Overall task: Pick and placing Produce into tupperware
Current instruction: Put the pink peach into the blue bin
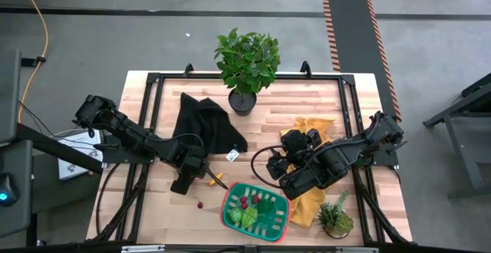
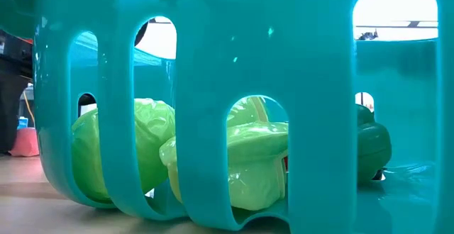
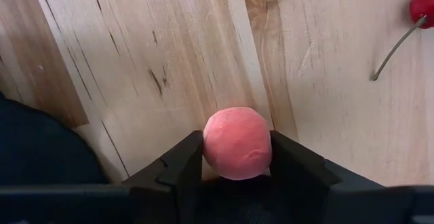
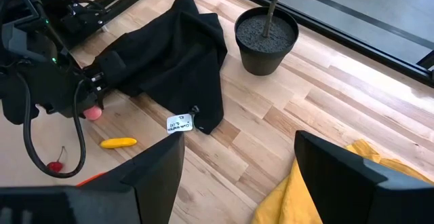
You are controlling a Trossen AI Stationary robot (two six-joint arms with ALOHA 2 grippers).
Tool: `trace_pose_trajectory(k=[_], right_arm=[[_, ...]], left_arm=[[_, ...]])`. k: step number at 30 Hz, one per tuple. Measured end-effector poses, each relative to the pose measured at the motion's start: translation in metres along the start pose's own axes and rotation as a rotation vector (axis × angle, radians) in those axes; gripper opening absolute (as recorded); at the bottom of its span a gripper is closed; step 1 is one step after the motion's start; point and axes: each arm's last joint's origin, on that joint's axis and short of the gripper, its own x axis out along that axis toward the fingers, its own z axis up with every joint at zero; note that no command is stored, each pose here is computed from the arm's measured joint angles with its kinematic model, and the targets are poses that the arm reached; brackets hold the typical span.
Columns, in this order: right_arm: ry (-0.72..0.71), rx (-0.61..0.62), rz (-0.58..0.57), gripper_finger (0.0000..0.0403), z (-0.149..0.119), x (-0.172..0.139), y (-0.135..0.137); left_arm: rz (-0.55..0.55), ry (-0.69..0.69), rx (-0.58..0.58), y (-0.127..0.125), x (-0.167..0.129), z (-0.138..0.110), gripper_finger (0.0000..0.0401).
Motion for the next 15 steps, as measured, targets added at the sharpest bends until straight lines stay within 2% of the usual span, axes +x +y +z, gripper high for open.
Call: trace_pose_trajectory(k=[6,15], right_arm=[[-0.001,0.0,0.0,0.027,0.0,0.0,0.0],[-0.005,0.0,-0.001,0.027,0.0002,0.0,0.0]], left_arm=[[-0.008,0.0,0.0,-0.0002,-0.0001,0.0,0.0119],[-0.013,0.001,-0.022,-0.0005,-0.0001,0.0,0.0123]])
